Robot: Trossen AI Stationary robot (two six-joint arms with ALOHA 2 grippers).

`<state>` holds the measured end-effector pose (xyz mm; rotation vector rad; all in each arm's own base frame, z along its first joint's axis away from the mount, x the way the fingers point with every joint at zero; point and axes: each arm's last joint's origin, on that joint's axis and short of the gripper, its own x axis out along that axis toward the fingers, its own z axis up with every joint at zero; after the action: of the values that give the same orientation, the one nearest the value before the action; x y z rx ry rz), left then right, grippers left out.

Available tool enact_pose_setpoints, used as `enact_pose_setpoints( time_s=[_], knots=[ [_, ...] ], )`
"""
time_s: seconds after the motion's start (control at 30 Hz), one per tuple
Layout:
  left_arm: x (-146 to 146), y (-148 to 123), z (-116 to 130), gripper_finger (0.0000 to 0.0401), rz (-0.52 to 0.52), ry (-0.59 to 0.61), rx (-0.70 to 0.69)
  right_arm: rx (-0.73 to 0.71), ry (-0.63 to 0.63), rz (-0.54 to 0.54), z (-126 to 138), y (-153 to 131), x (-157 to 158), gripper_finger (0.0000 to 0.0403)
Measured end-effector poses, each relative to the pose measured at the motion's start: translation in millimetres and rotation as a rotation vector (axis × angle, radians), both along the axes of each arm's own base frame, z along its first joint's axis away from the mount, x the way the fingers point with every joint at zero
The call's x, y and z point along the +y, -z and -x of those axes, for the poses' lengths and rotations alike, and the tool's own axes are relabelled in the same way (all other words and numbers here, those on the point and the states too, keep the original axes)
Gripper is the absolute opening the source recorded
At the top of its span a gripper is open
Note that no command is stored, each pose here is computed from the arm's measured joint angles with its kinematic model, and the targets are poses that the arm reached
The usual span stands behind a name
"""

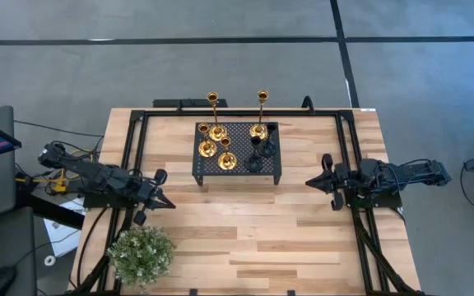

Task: Pick & Place candle stick holders
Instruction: Return to Home Position

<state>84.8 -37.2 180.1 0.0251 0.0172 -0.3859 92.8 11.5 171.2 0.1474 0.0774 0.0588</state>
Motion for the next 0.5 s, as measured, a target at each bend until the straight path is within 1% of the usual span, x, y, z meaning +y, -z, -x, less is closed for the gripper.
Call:
enact_pose_setpoints(
  time_s=[0.1,0.5],
  knots=[
    [-0.2,0.6,-0.5,0.0008,-0.003,0.0,0.006,0.002,0.002,-0.026,0.0,0.0,0.0,0.0],
    [-2.2,4.9,-4.9,0.0008,-0.027,0.0,0.06,0.002,0.003,-0.028,0.0,0.0,0.0,0.0]
  ],
)
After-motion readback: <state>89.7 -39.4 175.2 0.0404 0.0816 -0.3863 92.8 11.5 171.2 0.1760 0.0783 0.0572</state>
